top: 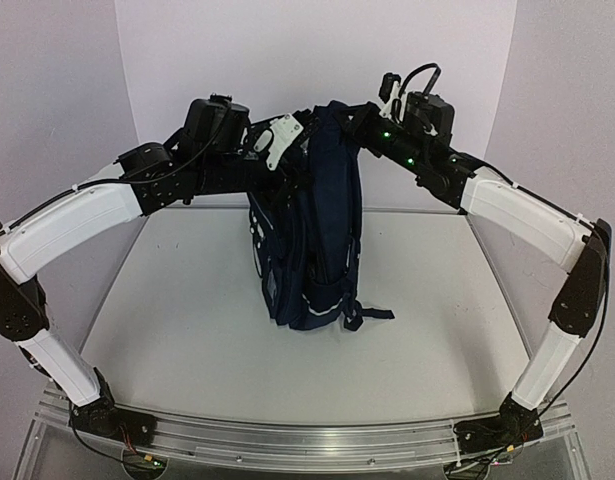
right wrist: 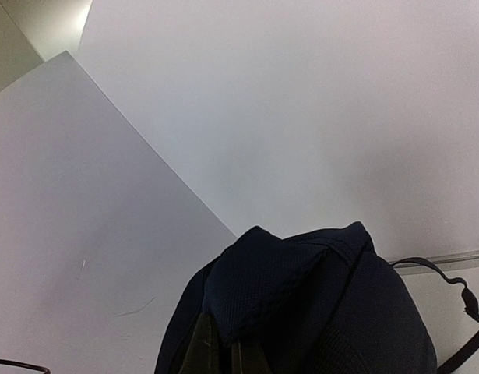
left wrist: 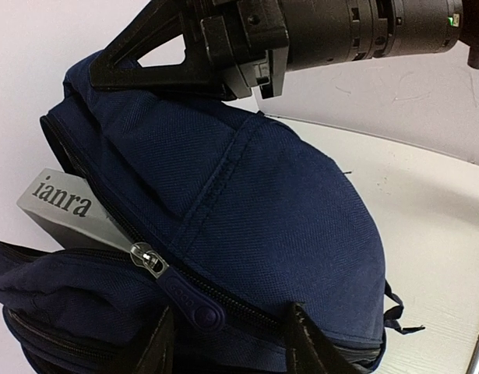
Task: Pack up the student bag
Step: Adjust the student bag at the center of the board, then zip the student bag at the center of the board.
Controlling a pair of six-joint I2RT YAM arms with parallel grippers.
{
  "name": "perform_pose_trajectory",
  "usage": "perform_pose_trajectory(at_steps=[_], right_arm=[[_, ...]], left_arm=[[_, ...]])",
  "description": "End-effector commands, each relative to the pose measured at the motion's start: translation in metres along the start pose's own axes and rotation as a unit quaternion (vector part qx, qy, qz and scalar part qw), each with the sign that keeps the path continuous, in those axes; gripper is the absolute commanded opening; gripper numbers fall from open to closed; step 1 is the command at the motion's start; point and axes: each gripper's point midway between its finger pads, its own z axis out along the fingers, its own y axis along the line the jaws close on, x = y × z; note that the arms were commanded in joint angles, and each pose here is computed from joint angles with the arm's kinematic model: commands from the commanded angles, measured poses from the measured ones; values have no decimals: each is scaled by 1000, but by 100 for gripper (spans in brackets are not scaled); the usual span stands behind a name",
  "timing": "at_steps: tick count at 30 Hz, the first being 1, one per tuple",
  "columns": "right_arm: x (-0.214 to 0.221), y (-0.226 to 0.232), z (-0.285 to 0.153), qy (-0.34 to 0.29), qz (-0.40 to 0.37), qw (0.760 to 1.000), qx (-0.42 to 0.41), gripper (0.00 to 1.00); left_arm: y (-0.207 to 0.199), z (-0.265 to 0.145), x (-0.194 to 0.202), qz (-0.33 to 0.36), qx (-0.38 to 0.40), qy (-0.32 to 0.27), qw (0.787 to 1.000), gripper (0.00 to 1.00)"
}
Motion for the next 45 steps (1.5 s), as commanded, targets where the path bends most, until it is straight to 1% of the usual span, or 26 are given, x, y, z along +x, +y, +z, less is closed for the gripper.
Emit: perform_pose_trajectory(at_steps=[1, 6, 9, 12, 13, 15, 21, 23, 24, 27, 28, 29, 30, 32, 35, 37, 40, 45], right_arm=[[-8, 13, -11, 6, -18, 1000, -16, 0], [-3, 15, -11, 16, -26, 999, -24, 0], [0, 14, -12, 21, -29, 999, -25, 0], [2, 13, -12, 23, -32, 999, -24, 0], [1, 13, -13, 23, -34, 999, -24, 0], [2, 13, -13, 24, -38, 999, -23, 0], [5, 4, -16, 26, -67, 997, -6, 0], [8, 3, -17, 32, -79, 996, -3, 3], [7, 2, -19, 32, -86, 996, 0, 8], [0, 7, -30, 28, -105, 994, -1, 55], [-2, 9, -33, 29, -115, 993, -2, 66], [-7, 14, -38, 29, -122, 992, -4, 75], [-12, 17, -43, 29, -129, 991, -3, 82], [-21, 20, -55, 31, -148, 988, 6, 91], [-28, 22, -70, 34, -166, 985, 24, 97], [-20, 16, -77, 48, -181, 981, 50, 98], [2, 14, -86, 72, -218, 969, 92, 98], [46, 28, -87, 127, -234, 960, 84, 98]], left_arm=[[23, -5, -23, 12, -49, -34, 998, 40], [27, -4, -33, 14, -58, -49, 997, 34], [28, -3, -37, 15, -61, -54, 997, 20], [32, 0, -36, 16, -72, -49, 996, 8], [34, 1, -36, 15, -76, -45, 996, 4], [37, 1, -35, 12, -85, -41, 995, 1], [48, -11, -47, -9, -108, -59, 992, 0], [52, -13, -52, -12, -114, -62, 991, 0], [54, -13, -54, -12, -117, -63, 991, 0], [65, -19, -65, -22, -139, -73, 987, 0], [70, -21, -67, -34, -144, -76, 986, 0], [78, -24, -72, -49, -149, -83, 984, 0], [83, -26, -78, -70, -144, -90, 983, 0], [100, -30, -86, -128, -124, -100, 979, 0], [121, -33, -90, -193, -102, -106, 970, 0], [126, -33, -92, -224, -88, -112, 964, 0], [128, -31, -90, -252, -75, -113, 958, 0], [126, -24, -76, -296, -60, -98, 948, 0]])
